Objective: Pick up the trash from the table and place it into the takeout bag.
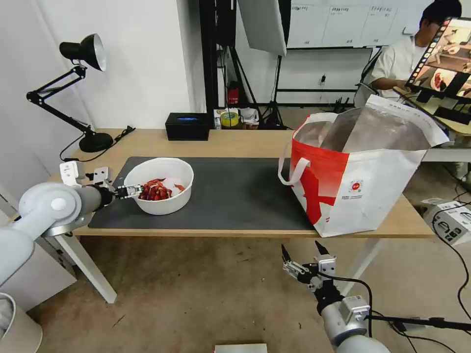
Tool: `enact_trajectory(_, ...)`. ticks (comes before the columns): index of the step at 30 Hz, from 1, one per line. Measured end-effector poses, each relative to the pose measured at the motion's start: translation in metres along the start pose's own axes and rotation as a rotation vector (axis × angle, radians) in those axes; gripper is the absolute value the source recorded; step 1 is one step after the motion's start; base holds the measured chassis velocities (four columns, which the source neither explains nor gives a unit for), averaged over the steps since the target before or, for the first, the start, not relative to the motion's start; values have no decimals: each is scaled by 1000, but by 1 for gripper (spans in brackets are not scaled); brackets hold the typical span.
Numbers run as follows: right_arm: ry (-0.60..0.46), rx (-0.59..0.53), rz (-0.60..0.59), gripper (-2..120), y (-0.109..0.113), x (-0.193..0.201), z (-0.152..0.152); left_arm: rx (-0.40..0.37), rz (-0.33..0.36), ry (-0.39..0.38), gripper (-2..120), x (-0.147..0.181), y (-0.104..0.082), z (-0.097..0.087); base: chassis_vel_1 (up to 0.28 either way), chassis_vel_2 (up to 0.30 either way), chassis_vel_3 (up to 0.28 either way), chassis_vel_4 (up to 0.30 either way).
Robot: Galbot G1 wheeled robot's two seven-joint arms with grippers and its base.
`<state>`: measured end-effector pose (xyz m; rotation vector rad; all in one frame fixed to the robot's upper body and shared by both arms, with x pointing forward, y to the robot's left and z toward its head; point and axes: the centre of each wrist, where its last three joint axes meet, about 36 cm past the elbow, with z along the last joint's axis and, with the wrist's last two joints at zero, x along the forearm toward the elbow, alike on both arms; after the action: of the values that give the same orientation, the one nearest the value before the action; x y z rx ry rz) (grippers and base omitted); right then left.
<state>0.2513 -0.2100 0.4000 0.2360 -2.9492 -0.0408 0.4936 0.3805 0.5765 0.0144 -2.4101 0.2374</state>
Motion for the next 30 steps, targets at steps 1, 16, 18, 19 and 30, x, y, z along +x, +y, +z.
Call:
enact_trajectory(1, 0, 0, 0, 100, 0, 0, 0, 4, -19, 10, 100, -5, -1, 0, 0, 0, 0, 0)
enact_trajectory(16, 0, 0, 0, 100, 0, 0, 0, 10, -40, 43, 74, -21, -11, -10, 0, 0, 0, 0)
enact_trajectory(18, 0, 0, 0, 100, 0, 0, 0, 9, -40, 48, 69, -22, -12, -10, 0, 0, 0, 0)
enact_trajectory(19, 0, 0, 0, 100, 0, 0, 0, 6, -40, 55, 64, -23, -13, -10, 0, 0, 0, 0)
enact_trajectory(30, 0, 0, 0, 100, 0, 0, 0, -1, -41, 69, 23, -26, -16, -10, 0, 0, 0, 0)
